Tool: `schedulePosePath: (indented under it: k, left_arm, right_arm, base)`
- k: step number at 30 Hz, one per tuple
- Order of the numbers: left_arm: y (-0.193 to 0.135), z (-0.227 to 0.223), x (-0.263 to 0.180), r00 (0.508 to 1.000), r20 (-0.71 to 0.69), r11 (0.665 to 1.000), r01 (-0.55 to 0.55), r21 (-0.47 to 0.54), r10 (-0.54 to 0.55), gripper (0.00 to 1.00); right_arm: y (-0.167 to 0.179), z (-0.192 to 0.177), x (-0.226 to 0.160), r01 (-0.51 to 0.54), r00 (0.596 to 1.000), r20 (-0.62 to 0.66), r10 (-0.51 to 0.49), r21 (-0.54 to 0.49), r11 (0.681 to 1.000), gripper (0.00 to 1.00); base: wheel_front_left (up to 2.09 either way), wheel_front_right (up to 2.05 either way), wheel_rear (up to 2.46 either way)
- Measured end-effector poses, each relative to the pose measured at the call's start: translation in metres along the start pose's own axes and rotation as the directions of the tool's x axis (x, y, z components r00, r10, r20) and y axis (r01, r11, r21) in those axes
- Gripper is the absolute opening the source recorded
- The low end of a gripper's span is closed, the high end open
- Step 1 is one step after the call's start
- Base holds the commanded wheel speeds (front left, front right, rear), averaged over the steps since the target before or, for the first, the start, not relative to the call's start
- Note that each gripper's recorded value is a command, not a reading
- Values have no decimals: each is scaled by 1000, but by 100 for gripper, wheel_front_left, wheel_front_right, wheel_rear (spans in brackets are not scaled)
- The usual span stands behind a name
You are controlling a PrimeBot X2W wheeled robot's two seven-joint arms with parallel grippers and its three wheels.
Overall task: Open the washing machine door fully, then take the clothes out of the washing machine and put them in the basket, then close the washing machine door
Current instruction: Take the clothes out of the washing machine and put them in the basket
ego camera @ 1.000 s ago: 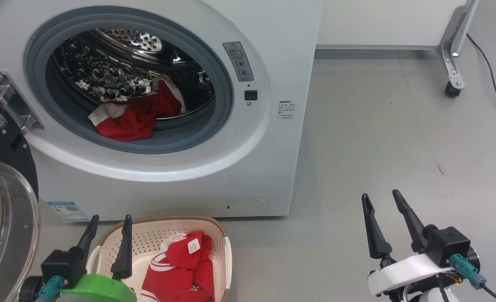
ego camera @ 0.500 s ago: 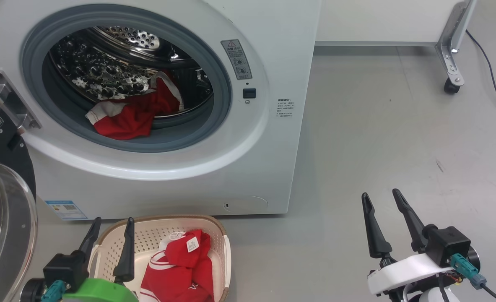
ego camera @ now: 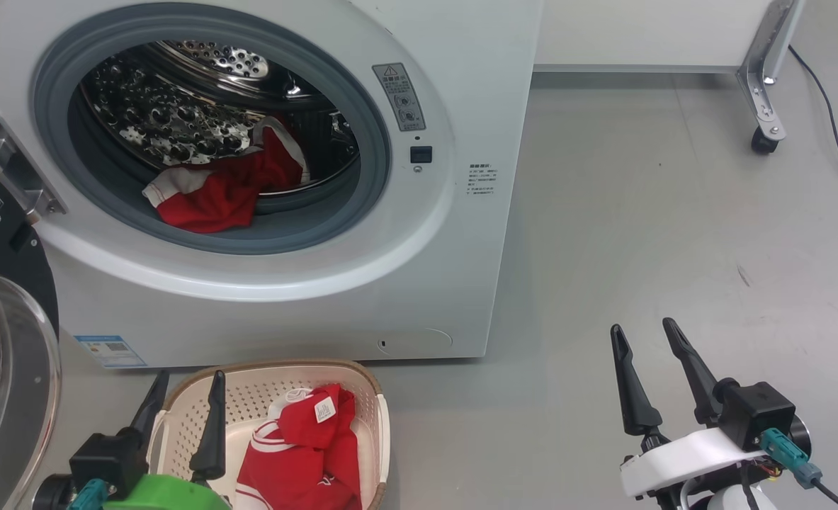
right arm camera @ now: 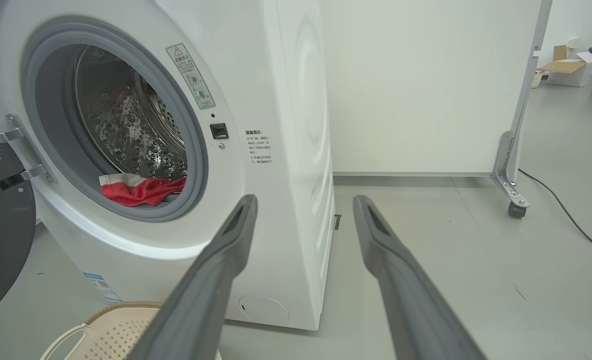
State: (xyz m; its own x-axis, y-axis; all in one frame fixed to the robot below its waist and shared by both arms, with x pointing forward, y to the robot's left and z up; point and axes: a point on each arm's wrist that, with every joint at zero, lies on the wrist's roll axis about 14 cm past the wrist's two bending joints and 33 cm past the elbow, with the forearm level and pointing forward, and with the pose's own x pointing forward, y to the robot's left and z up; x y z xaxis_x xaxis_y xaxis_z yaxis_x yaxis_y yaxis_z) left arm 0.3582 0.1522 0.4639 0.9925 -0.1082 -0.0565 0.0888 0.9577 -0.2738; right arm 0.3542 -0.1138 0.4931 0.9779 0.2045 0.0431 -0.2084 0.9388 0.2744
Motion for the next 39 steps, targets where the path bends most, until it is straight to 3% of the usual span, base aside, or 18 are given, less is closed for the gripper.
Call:
schedulePosePath:
  k: [19, 24, 29, 39]
  left_arm:
    - [4, -28, 26, 995, -103, 1000, 3, 6, -2, 100]
    - [17, -28, 52, 992, -124, 998, -1, 62, 9, 100]
    - [15, -31, 93, 986, -163, 989, 62, 134, -40, 100]
    - [23, -38, 168, 971, -241, 983, 53, 178, -9, 100]
  right_arm:
    - [-7, -22, 7, 14, 998, -68, -13, 7, 1000, 100]
    - [-6, -33, 14, 13, 995, -98, -11, 20, 1000, 100]
    - [-17, -41, 19, 44, 992, -120, -42, 17, 999, 100]
    - [-37, -53, 24, 100, 984, -152, -98, 7, 995, 100]
  base:
    - [0, 0, 0]
    - [0, 0, 0]
    - [0, 0, 0]
    - [0, 0, 0]
